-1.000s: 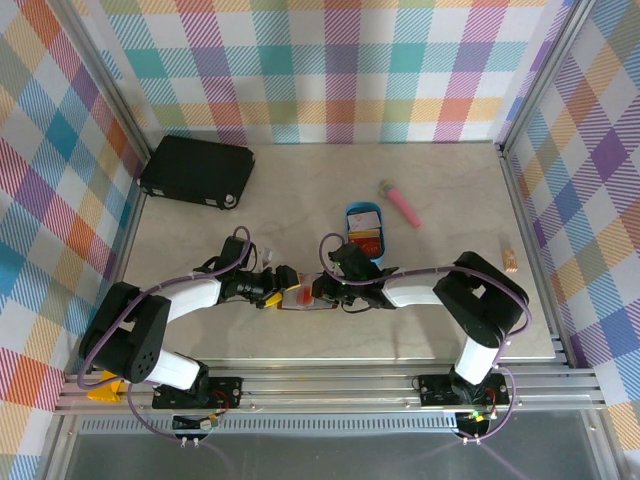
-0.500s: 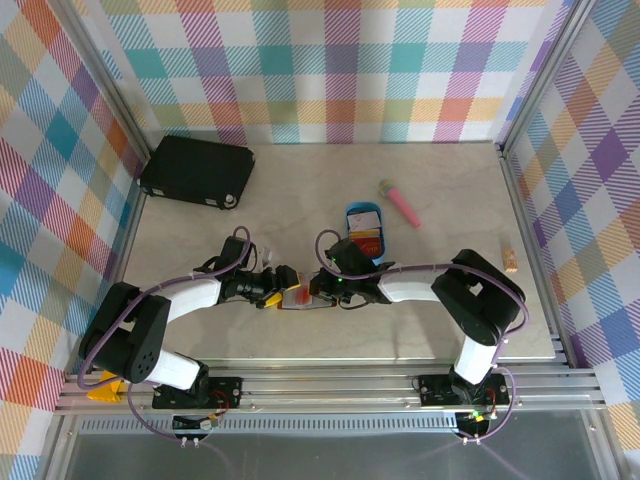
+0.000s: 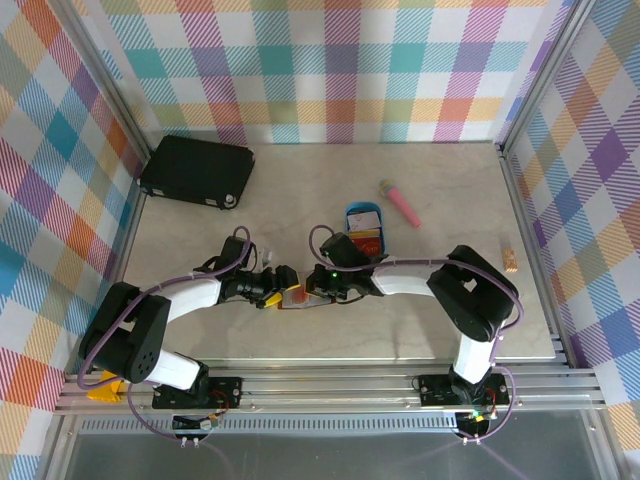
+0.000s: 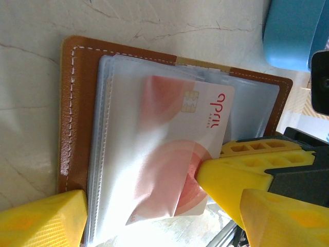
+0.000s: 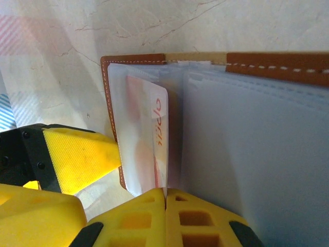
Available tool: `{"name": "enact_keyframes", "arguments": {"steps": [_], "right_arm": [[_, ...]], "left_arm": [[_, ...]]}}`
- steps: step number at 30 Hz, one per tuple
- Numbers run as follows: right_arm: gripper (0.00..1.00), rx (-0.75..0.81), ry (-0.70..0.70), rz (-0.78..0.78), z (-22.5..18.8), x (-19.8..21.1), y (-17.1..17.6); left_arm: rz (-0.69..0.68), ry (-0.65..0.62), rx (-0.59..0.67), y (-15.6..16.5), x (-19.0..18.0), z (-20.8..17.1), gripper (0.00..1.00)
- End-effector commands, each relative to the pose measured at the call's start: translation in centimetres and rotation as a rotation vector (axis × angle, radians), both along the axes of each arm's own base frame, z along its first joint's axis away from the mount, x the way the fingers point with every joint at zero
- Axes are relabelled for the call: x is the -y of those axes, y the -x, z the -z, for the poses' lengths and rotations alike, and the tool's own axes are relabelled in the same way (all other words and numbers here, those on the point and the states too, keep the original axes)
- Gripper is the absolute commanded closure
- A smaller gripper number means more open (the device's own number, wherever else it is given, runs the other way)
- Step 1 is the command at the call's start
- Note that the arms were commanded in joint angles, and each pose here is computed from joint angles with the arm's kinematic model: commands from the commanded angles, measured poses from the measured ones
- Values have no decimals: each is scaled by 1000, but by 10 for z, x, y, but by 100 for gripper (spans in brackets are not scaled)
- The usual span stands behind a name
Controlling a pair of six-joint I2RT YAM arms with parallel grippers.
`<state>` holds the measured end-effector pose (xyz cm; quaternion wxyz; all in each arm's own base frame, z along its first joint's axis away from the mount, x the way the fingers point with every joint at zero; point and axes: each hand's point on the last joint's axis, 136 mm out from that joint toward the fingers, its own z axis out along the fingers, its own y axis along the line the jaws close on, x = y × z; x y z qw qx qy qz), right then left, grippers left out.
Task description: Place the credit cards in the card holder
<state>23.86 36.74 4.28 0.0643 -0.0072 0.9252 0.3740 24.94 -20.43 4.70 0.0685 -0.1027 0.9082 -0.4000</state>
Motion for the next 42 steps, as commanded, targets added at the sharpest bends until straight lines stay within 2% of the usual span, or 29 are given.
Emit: {"name": "enact_keyframes", "arguments": {"steps": [1,2,7,11,17,26,31,35,42], "right_arm": [[100,-50,70,-42,16,5,13],[99,-48,72,-42,15,5,12],[77,-15,78,-43,3,7,9],[69,33,91,-56,-15,8,5],[67,77,147,-41,-30,17,-2],[63,33,334,-30,-21,24,-5],[68,14,379,-46,-16,19,-5],[67,5,391,-49,-13,17,-7],[66,-13,413,-61,-8,12,-9]], "left_arm": [[27,-1,-7,3,6,-5,22],[28,-2,-8,3,6,-5,22],[34,-12,-8,4,5,-5,22],[33,-31,-6,3,3,-4,22],[35,-24,8,0,4,-8,23],[28,-24,21,-1,4,-9,24],[8,-50,21,-1,-1,-8,33],[2,-75,17,0,-5,-6,39],[1,-97,14,2,-9,-2,43]]}}
